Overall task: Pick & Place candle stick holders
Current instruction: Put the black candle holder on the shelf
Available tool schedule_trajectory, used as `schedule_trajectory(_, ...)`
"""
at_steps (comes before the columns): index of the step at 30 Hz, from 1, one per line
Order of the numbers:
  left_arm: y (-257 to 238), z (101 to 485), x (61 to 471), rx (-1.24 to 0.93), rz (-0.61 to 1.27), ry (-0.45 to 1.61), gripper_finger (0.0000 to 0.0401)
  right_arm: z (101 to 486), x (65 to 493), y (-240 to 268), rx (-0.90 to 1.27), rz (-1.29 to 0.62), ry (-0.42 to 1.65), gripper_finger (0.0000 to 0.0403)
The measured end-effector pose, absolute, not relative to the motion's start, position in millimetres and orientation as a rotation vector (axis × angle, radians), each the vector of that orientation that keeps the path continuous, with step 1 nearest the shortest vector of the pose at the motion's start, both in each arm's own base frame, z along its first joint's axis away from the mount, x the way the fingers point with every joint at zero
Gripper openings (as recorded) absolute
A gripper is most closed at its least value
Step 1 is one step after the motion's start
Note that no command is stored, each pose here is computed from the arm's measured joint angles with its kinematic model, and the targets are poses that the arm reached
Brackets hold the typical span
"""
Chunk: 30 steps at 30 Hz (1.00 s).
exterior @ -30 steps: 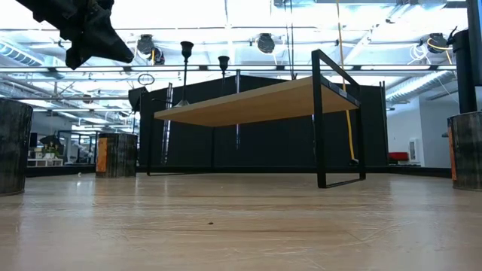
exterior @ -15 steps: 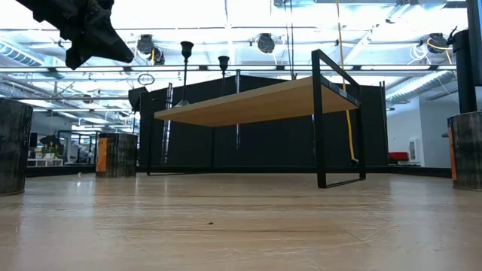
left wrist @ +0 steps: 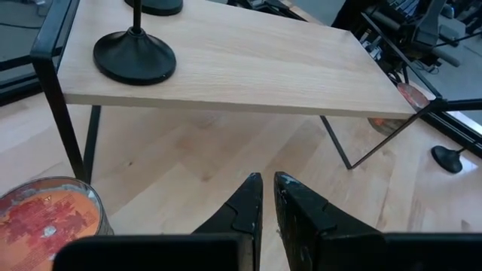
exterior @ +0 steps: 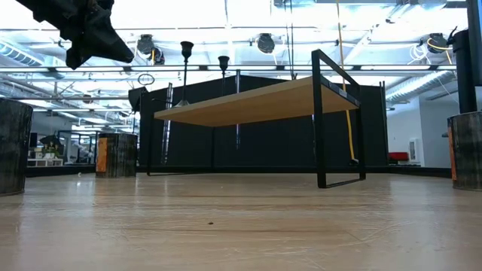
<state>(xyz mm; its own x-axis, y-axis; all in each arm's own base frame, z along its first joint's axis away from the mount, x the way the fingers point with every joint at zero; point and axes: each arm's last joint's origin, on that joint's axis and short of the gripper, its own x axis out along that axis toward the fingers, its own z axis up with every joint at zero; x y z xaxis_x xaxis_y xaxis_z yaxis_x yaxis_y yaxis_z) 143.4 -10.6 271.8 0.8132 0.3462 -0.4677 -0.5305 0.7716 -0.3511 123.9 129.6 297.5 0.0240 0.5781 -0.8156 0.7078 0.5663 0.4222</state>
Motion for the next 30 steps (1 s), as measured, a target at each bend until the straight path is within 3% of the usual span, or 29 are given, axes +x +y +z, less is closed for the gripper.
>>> schedule_trajectory(30, -10.7, 271.7, 143.4, -0.485, 0.485, 0.398, 0.0037, 248.7, 126.9, 132.4, 1.112, -0.157, 1.652, 0.0164)
